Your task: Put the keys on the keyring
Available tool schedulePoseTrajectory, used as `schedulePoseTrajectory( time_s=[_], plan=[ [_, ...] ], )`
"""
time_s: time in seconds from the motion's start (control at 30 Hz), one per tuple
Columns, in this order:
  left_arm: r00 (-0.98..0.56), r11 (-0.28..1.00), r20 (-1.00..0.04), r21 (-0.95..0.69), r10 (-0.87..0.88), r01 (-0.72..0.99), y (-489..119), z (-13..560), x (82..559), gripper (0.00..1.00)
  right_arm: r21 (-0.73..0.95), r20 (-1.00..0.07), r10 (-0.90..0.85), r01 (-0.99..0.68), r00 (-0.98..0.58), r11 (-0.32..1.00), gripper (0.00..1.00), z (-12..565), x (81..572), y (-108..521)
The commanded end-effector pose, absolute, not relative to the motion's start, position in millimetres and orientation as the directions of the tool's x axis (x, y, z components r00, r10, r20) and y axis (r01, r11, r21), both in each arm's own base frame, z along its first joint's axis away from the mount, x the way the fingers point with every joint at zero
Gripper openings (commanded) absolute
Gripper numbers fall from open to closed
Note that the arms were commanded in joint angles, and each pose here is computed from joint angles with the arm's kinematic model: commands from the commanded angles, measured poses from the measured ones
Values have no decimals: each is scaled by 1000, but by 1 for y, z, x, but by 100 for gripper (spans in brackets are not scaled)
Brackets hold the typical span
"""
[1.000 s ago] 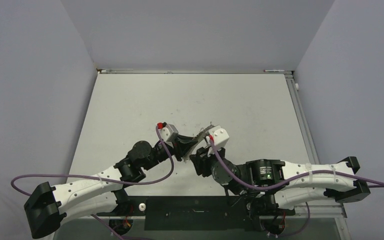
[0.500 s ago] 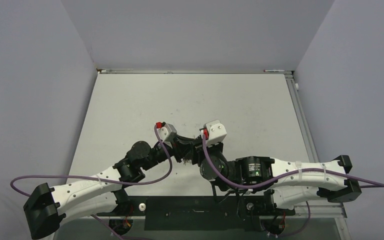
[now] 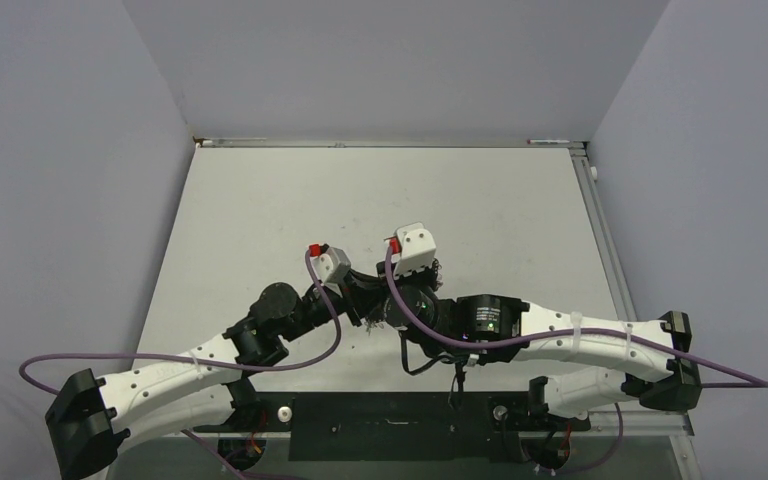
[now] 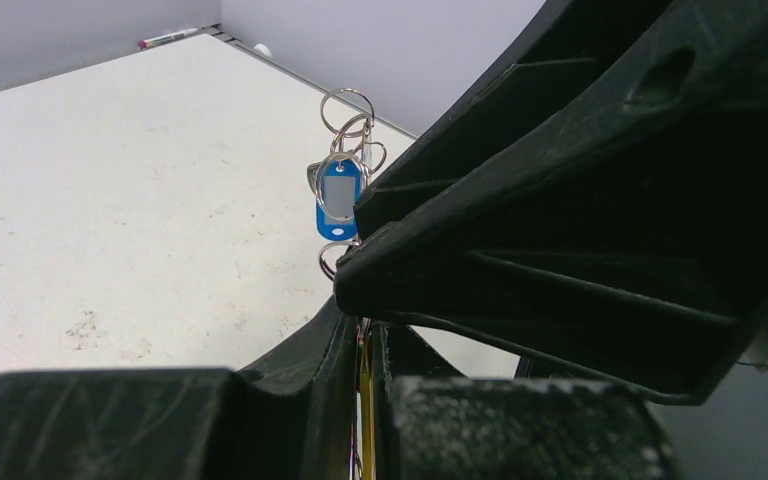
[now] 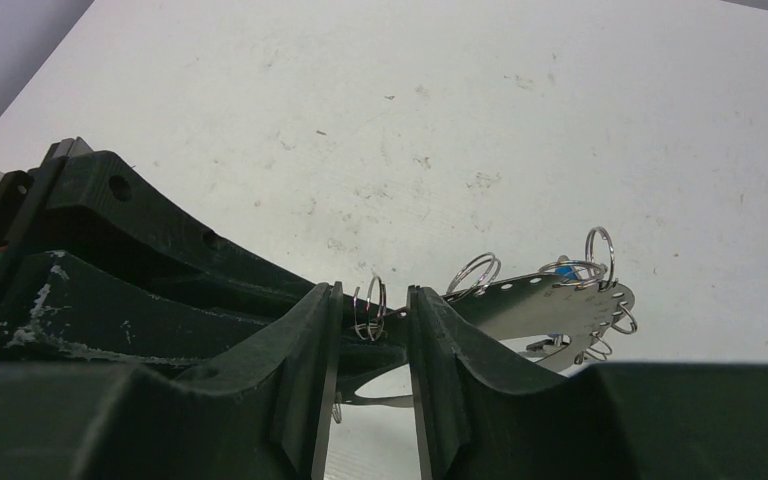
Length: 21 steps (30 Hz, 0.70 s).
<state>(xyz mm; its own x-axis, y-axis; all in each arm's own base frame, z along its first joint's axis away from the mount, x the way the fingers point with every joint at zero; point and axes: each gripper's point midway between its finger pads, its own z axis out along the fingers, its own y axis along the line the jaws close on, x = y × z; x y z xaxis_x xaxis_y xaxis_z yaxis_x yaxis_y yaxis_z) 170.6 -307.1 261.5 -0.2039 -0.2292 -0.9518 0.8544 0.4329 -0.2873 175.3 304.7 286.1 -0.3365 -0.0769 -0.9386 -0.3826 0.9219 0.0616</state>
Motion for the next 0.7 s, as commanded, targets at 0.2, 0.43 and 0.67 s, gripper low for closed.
schedulePoseTrajectory(
  time_s=[0.2, 0.43, 0.67],
  plan=[
    [-152, 396, -932, -282, -328, 874, -303, 302, 167, 0, 71, -935, -74, -388, -347, 919, 20, 293, 177, 309],
    [-150, 391, -931, -281, -332, 876, -303, 302, 166, 0, 44, -930, -100, -375, -354, 926, 13, 286, 179, 307],
    [-141, 395, -934, -271, -327, 878, -302, 301, 166, 0, -5, -922, -144, -361, -359, 932, 5, 285, 181, 305]
  ],
)
